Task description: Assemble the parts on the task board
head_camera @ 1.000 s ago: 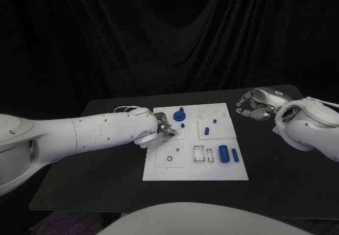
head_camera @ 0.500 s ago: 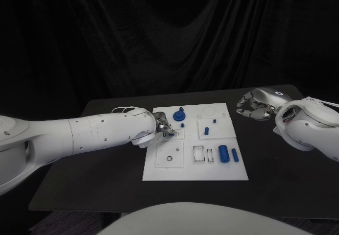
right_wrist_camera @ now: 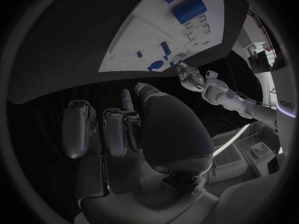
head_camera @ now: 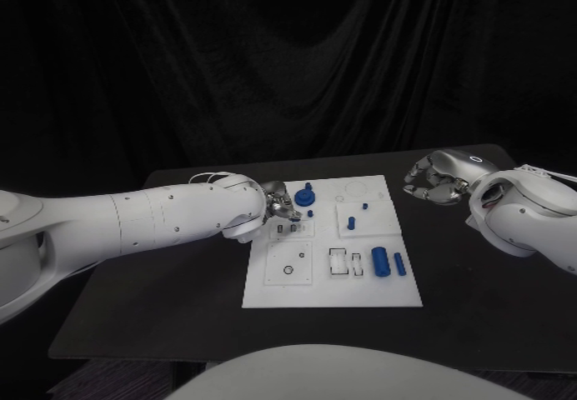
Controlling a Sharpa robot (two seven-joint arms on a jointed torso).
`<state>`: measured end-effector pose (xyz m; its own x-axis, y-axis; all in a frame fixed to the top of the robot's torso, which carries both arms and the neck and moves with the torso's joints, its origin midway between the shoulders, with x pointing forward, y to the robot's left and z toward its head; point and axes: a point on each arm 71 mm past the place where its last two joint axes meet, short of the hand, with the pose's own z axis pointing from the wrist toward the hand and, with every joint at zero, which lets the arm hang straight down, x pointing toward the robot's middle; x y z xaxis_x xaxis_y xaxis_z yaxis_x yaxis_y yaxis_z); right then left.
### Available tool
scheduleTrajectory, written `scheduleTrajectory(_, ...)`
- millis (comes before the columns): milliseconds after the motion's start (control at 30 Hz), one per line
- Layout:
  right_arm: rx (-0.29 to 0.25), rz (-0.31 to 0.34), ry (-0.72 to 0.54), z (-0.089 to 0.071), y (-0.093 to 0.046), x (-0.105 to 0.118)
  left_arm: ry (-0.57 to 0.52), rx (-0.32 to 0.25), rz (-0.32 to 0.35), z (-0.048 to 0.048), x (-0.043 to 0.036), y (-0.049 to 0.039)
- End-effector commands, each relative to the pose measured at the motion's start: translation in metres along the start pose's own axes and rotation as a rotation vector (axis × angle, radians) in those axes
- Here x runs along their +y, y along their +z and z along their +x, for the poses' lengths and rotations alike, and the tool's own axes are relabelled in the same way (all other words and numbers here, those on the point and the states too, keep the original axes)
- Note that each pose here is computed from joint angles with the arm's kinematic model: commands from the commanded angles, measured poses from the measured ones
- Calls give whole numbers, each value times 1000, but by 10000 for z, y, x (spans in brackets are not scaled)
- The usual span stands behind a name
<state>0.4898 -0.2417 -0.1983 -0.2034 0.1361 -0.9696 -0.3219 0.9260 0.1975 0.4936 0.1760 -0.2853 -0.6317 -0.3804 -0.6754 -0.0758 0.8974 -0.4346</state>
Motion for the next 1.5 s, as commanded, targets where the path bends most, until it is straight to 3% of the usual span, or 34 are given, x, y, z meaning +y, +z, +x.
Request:
scheduleTrajectory(33,8,20,1,9,-1,-18,64,117,-13,-13,-53,14)
scheduleTrajectory(233,9,22,3,9,1,-22,123,190,-77,-98,-70,63)
scheduleTrajectory(500,11,19,5,13,9,-5,184,268,-147,-107,-99,119)
scheduleTrajectory(800,14,19,6,16,15,1,188,257,-171,-145,-124,180)
scheduleTrajectory(1500,37,25,9,33,19,7,160,203,-143,-137,-214,259)
